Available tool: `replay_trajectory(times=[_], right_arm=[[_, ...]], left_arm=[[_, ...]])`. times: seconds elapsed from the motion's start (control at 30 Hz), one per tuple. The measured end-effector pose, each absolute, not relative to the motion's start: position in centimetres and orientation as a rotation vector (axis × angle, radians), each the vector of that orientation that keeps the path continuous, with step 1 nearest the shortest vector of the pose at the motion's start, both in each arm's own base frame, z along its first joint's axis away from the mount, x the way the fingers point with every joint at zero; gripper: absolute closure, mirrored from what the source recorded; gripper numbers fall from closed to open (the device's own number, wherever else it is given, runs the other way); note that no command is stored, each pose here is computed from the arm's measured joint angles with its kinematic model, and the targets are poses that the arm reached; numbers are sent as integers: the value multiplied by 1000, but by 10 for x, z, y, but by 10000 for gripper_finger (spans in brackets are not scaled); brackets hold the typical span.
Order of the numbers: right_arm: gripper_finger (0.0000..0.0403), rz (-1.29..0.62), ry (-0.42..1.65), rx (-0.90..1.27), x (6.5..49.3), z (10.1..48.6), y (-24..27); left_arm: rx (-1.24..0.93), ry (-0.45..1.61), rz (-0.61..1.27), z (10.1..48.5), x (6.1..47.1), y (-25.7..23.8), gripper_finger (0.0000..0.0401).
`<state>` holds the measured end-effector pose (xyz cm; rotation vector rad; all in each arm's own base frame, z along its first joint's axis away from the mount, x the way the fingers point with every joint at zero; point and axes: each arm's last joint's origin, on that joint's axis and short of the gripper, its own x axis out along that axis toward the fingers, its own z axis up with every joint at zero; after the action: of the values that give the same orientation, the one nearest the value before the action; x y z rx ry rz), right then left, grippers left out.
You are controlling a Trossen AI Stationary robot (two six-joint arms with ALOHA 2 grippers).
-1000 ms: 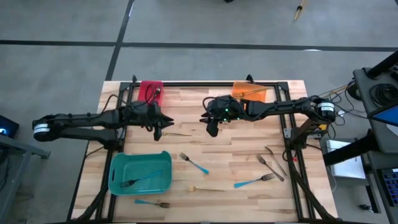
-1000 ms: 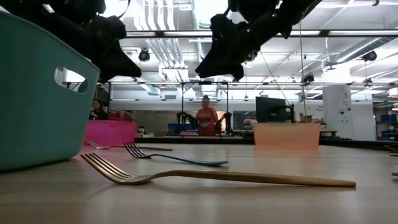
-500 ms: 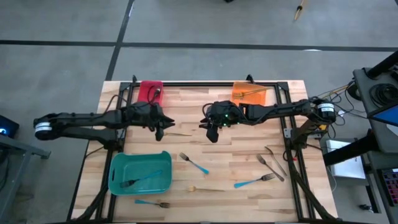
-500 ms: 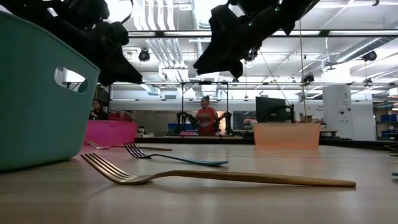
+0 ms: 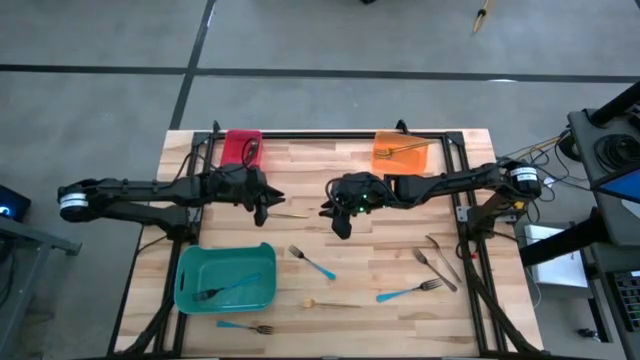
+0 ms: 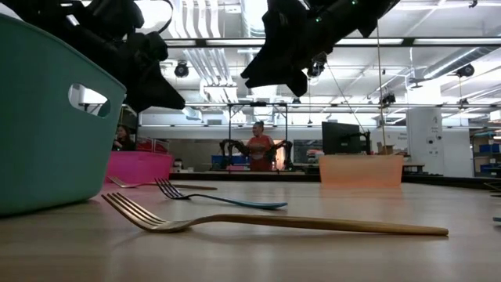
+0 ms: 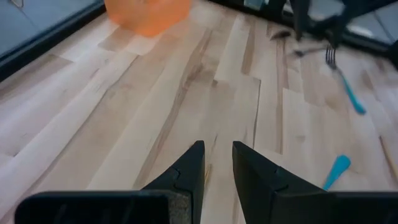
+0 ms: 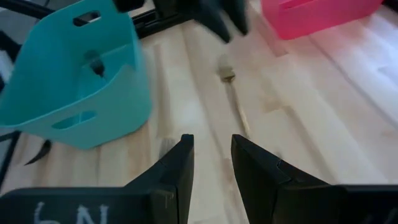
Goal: Sort silverware by color (type)
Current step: Put the blue fork into the blue bin
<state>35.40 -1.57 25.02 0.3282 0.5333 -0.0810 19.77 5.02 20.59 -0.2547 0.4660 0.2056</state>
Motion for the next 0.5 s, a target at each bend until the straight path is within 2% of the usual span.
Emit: replay_trajectory(times=[0.23,0.5], right_arm=[[305,-68,538,379,354,250,7],[305,-85,529,340,352,250,43]], left_arm=[[-302,429,171,211,200,41,338],[-340,442,63,211,203,14,338]])
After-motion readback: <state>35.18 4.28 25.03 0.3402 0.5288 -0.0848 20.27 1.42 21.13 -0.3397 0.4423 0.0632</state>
